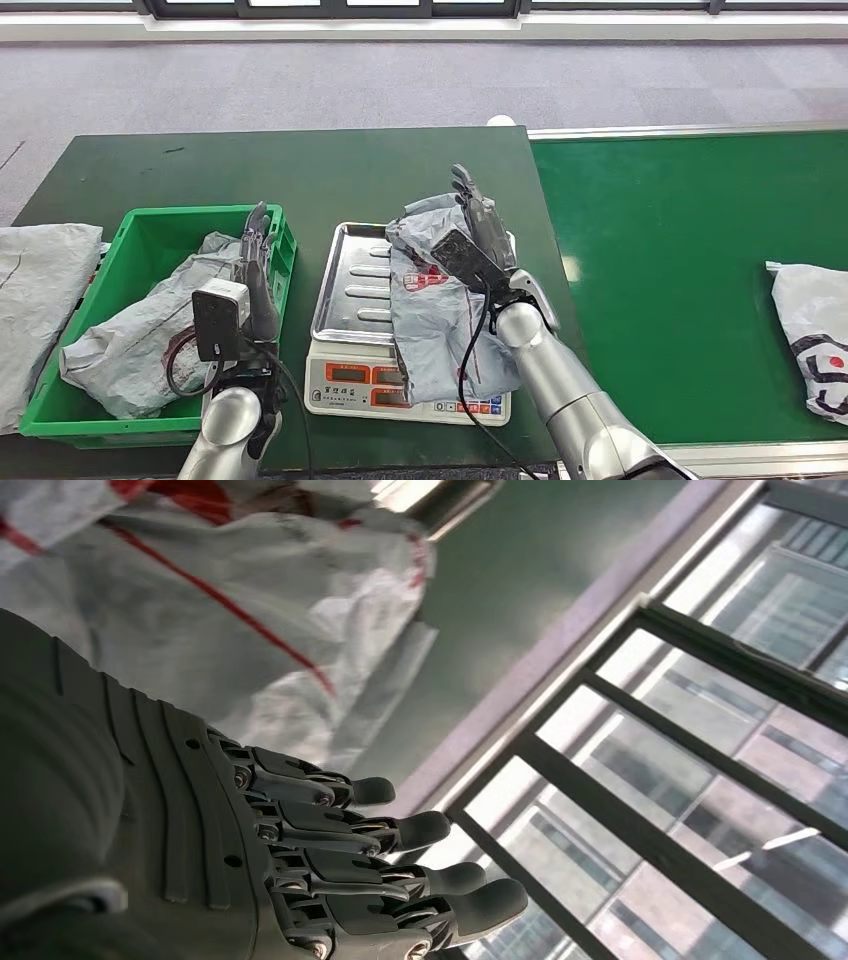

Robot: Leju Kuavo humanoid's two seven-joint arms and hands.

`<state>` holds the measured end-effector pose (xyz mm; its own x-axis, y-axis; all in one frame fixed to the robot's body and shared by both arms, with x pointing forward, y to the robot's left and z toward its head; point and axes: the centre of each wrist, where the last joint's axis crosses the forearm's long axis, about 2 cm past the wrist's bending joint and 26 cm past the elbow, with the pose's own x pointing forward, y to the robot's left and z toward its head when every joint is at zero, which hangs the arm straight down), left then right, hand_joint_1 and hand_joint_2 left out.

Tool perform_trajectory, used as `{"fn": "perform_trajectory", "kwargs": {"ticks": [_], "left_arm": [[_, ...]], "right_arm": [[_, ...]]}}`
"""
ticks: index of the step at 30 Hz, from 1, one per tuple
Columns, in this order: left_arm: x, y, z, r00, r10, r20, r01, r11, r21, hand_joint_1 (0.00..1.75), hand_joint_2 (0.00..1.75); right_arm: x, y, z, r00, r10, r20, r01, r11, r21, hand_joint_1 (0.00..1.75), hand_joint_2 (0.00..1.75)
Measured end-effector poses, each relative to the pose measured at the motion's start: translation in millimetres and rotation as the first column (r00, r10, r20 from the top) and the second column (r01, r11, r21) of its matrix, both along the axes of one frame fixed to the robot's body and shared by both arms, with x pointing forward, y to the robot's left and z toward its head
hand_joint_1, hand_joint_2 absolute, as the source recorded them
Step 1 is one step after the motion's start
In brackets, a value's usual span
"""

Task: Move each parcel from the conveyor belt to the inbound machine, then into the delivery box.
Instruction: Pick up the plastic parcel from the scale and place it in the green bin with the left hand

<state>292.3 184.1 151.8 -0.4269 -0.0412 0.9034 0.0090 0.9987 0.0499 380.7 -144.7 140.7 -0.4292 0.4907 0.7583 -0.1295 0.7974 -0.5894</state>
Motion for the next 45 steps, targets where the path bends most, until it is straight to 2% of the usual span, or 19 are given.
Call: {"fn": "perform_trajectory", "kwargs": {"ticks": [2,4,6,8,11,14,18,22,28,34,39,42,45], "left_arm": [[1.4,-1,1.1,1.0,0.0,0.003,0.0,1.0,-0.001,0.0,0.0],[5.2,-2,4.0,1.0,0.001,0.011,-0.001,1.0,0.002,0.0,0.0],[8.3,-4,7.3,0.999,-0.037,0.026,0.035,0.998,0.055,0.0,0.87],[9.9,-8,9.5,0.995,-0.098,0.023,0.094,0.985,0.148,0.0,1.75],[11.5,-14,12.1,0.988,-0.156,0.001,0.151,0.955,0.254,0.0,1.75],[12.1,-19,14.7,0.979,-0.202,-0.013,0.195,0.926,0.324,0.0,1.75],[12.8,-28,17.6,0.945,-0.32,-0.074,0.318,0.834,0.451,0.0,1.75],[18.8,-41,11.3,0.883,-0.433,-0.182,0.456,0.695,0.557,0.0,1.75],[26.6,-54,-3.6,0.812,-0.511,-0.28,0.564,0.568,0.6,0.0,1.75],[26.7,-72,-14.6,0.681,-0.627,-0.378,0.687,0.368,0.627,0.0,1.75],[30.1,-79,-21.2,0.633,-0.646,-0.427,0.718,0.283,0.636,0.0,1.75],[33.3,-85,-23.0,0.618,-0.649,-0.444,0.728,0.26,0.634,0.03,1.75],[36.5,-91,-25.0,0.628,-0.647,-0.433,0.72,0.272,0.638,1.32,1.75]], "right_arm": [[0,2,1,1.0,0.0,0.014,0.0,1.0,0.005,0.0,0.0],[-4,6,9,0.997,-0.011,0.082,0.009,1.0,0.028,0.0,0.0],[-31,6,23,0.972,-0.034,0.232,0.011,0.995,0.098,0.0,0.0],[-69,-3,34,0.937,-0.059,0.345,0.003,0.987,0.162,0.0,0.0],[-102,-14,34,0.918,-0.075,0.389,-0.005,0.979,0.201,0.0,0.0],[-123,-22,34,0.907,-0.087,0.413,-0.01,0.974,0.228,0.0,0.0],[-142,-34,33,0.9,-0.072,0.431,-0.054,0.96,0.273,0.0,1.75],[-148,-41,35,0.887,-0.025,0.46,-0.136,0.94,0.314,0.0,1.75],[-146,-42,37,0.887,0.001,0.463,-0.166,0.934,0.317,0.0,1.75],[-139,-39,45,0.879,0.028,0.476,-0.197,0.93,0.309,0.0,1.75],[-138,-39,46,0.878,0.034,0.477,-0.202,0.93,0.306,0.0,1.75],[-138,-38,47,0.88,0.033,0.473,-0.198,0.932,0.302,0.0,1.75],[-139,-39,49,0.878,0.032,0.478,-0.195,0.936,0.294,0.0,1.75]]}}
